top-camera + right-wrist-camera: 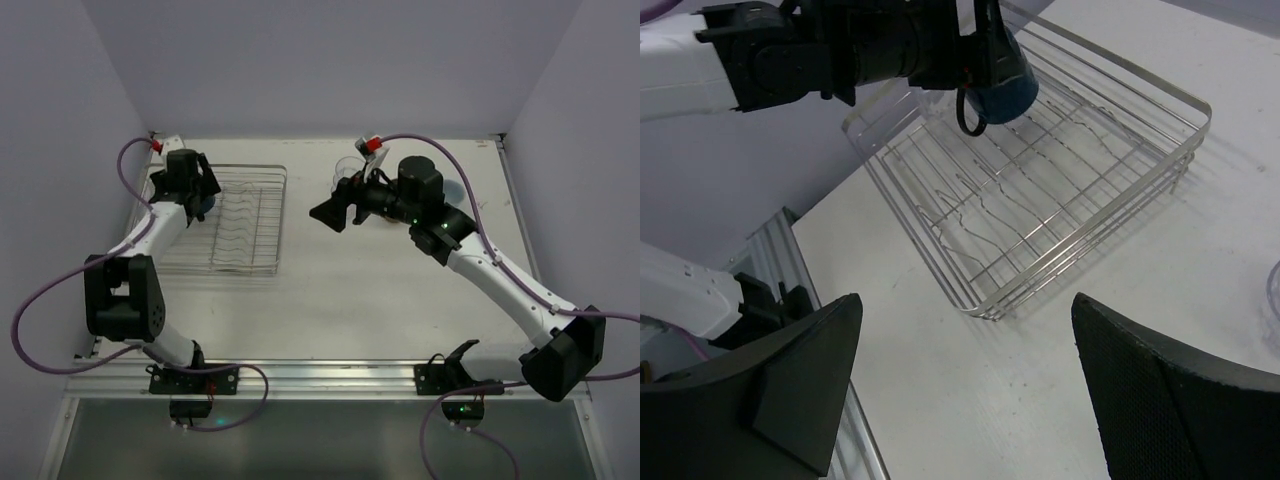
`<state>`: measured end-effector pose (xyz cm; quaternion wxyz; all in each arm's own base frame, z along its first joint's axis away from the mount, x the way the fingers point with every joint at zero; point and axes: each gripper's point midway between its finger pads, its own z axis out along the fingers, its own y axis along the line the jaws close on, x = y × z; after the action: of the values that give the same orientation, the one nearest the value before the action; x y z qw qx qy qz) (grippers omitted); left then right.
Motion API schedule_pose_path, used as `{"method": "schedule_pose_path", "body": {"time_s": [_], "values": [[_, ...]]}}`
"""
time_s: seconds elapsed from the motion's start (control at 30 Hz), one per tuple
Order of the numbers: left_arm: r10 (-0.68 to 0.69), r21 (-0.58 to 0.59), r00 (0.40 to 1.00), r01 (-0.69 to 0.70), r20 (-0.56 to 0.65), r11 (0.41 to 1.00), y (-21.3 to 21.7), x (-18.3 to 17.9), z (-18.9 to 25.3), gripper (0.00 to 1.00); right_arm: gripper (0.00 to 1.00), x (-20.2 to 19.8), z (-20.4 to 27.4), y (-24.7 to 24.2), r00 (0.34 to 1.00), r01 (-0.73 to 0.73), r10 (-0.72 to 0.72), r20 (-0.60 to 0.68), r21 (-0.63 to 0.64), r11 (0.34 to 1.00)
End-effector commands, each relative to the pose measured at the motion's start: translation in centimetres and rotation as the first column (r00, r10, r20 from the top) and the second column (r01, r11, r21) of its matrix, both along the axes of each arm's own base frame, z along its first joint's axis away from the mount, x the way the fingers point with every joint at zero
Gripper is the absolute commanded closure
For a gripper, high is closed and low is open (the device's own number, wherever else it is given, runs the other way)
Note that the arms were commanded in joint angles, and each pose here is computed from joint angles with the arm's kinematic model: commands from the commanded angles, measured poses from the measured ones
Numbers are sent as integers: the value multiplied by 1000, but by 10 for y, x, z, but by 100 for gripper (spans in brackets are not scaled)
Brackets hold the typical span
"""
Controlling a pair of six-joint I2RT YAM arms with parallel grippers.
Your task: Unload the cups from the dish rack
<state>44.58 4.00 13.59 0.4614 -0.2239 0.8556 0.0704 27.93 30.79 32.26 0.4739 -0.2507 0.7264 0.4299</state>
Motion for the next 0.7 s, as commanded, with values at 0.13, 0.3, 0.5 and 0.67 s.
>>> {"method": "schedule_pose_path", "body": {"time_s": [0.13,0.3,0.5,0.67], "values": [[-51,-59,950,72,308,996,-17,-26,116,74,12,-8,29,24,998,-59,59,1,158,986],[-211,-175,876,312,434,934,-79,-52,151,75,12,-15,37,26,998,-42,55,-38,281,959],[-379,-281,617,710,690,645,-184,-104,204,75,19,-10,27,18,993,58,-5,-121,438,897],[-373,-333,485,853,791,403,-224,-145,220,76,24,-2,11,16,989,103,-45,-138,449,888]]}}
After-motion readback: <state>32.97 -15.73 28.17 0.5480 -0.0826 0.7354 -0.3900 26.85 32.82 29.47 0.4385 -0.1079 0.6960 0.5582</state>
